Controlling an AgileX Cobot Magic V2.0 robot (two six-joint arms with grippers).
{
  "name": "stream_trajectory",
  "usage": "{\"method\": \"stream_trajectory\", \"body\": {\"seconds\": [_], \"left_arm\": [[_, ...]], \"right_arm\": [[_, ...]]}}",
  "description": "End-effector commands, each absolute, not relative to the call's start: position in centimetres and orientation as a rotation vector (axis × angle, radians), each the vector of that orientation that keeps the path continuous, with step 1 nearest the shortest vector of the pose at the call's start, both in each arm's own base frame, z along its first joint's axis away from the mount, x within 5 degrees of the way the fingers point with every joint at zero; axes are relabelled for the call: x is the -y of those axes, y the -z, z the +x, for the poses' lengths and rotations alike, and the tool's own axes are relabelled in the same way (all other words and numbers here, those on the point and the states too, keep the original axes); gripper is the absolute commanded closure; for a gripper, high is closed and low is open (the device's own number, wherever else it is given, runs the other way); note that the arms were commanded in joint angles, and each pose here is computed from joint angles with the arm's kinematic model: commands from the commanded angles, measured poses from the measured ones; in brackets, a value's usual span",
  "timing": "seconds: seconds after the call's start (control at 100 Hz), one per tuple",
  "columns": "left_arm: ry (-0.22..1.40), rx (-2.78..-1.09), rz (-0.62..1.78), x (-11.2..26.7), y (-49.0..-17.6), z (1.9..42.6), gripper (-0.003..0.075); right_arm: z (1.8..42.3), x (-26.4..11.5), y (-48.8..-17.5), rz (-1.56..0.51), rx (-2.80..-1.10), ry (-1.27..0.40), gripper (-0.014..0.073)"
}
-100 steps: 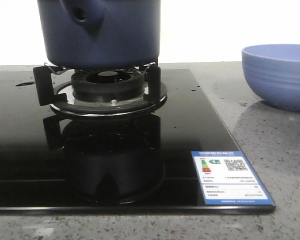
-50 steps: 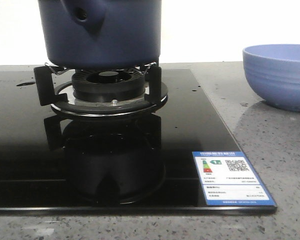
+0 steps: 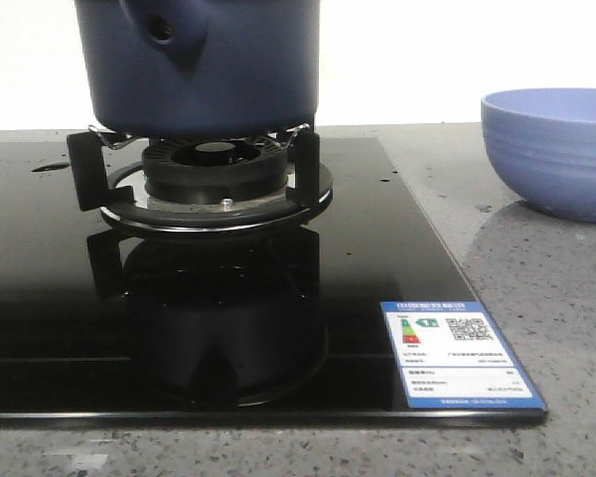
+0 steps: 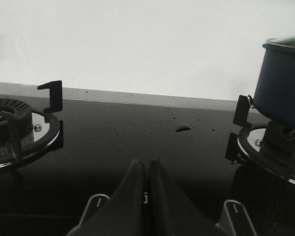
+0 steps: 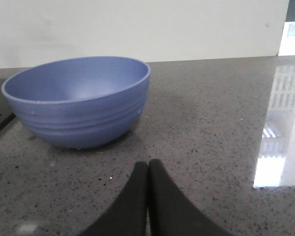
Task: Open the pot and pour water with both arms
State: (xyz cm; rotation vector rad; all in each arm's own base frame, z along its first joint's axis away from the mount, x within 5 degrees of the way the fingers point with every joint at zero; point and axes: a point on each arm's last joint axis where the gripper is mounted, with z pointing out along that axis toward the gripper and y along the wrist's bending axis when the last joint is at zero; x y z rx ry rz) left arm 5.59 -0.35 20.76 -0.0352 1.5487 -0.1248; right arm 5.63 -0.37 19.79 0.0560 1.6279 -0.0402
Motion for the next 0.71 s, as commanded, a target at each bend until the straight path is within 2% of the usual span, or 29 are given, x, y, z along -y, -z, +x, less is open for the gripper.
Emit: {"method": "stream_trajectory", "body": {"seconds": [0.0,0.15,0.7], "left_arm": [[0.139,-1.479,-0.052,0.27,-20.45,5.51,0.0741],[0.139,-1.479,-0.052,0.27,-20.45,5.51,0.0741],[0.139,-1.479,-0.052,0.27,-20.45,5.51,0.0741]], "right_arm": [[5.58,0.35,-19.46,0.047,-1.584,0.045,0.0657],[5.55,0.38,-19.02,0.048,-1.632,0.049,0.0657],[5.55,0.38,-19.02,0.048,-1.632,0.049,0.0657]]}}
